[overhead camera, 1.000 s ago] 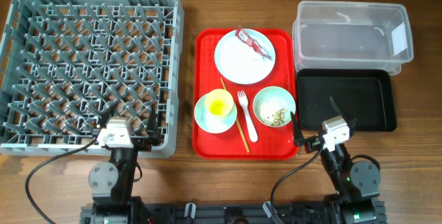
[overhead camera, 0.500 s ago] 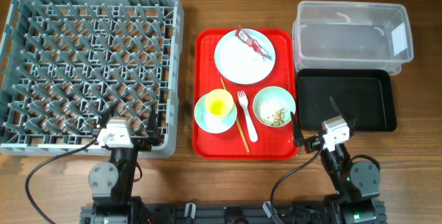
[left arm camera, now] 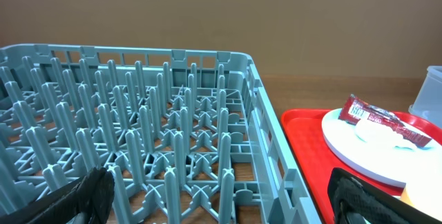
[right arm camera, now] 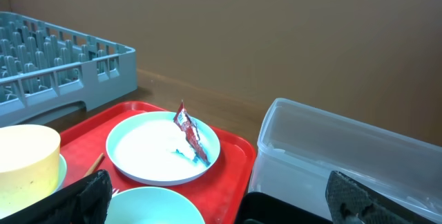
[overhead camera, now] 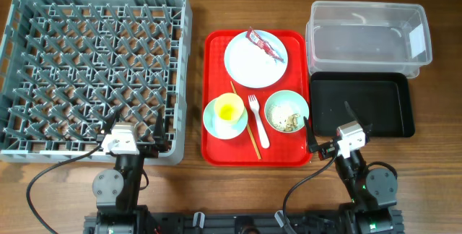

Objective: Sort waste into correct bins and load items into the dishwasher rack

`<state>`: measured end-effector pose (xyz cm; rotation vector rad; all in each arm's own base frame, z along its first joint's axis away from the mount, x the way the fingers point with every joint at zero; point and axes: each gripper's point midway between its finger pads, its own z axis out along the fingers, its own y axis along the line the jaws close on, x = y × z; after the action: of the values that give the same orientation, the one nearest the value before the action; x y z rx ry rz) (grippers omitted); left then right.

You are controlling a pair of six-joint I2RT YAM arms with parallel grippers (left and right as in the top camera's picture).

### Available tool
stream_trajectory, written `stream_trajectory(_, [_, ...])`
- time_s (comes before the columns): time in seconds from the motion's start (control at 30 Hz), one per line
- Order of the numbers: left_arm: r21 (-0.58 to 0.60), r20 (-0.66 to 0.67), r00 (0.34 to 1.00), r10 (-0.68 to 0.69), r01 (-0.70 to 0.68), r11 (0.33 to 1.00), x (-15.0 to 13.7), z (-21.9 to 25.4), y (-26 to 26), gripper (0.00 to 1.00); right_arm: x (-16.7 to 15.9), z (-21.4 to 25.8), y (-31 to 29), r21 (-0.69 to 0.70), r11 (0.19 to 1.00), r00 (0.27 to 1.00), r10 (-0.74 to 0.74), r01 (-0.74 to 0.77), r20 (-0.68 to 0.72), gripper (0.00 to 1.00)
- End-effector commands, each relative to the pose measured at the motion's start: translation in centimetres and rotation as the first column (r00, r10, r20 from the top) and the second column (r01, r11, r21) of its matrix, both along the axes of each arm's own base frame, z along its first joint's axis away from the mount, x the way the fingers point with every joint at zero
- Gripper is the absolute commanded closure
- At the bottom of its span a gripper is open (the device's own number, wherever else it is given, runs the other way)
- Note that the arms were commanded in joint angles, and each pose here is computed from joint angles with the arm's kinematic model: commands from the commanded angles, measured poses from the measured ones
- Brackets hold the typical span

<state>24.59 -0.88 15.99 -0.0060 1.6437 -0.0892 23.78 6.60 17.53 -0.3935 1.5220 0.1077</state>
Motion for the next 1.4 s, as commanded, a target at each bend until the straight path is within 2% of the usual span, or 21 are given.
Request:
stream_trajectory(0.0, [0.007,0.0,1.0,-0.009,0.009,1.0,0.0,-0.3,-0.1,0.0,0.0,0.0,0.0,0.004,1.0,1.0,-0.004,0.004,0.001,0.0])
stream_trajectory(0.23, [0.003,0.023,1.0,-0.012,0.012,1.0,0.0,0.3,-0.2,0.0,0.0,0.1,0.0,0.037,0.999,1.0,-0.004,0.004,-0.009,0.0])
stream_trajectory(0.3, [0.003,0.026,1.0,-0.012,0.012,1.0,0.0,0.4,-0.2,0.0,0.0,0.0,-0.1,0.085,0.996,1.0,-0.009,0.011,-0.028,0.0])
stream_trajectory(0.43, [-0.075,0.017,1.0,-0.006,0.007,0.997,0.0,0.3,-0.2,0.0,0.3,-0.2,-0.9,0.249,0.966,0.995,-0.047,0.068,-0.09,0.0])
stream_trajectory(0.5, [-0.087,0.002,1.0,-0.004,0.004,0.996,0.0,0.3,-0.1,0.0,0.2,-0.2,-0.9,0.277,0.958,0.992,-0.043,0.074,-0.115,0.0])
stream_trajectory(0.7, [-0.103,-0.087,0.996,0.019,-0.028,0.994,-0.2,1.8,0.2,0.0,0.0,2.1,-0.9,0.248,0.966,0.988,-0.042,0.078,-0.146,0.0])
stream_trajectory(0.87, [-0.105,-0.189,0.982,0.018,-0.038,0.994,0.9,3.4,0.2,0.0,1.0,3.8,-0.6,0.216,0.972,0.977,-0.04,0.086,-0.211,0.0])
stream_trajectory(1.03, [-0.096,-0.393,0.919,0.017,-0.059,0.994,2.7,3.7,0.2,0.0,3.2,4.7,0.4,0.19,0.979,0.939,-0.008,0.078,-0.345,0.0])
stream_trajectory(1.2, [-0.09,-0.591,0.806,0.004,-0.071,0.993,4.2,3.4,0.1,0.0,6.4,5.4,1.4,0.147,0.986,0.858,0.008,0.079,-0.514,0.0])
stream_trajectory(1.37, [-0.114,-0.685,0.727,-0.041,-0.052,0.992,4.6,3.0,-0.7,0.0,8.3,5.8,2.7,0.067,0.998,0.756,0.041,0.003,-0.653,0.0])
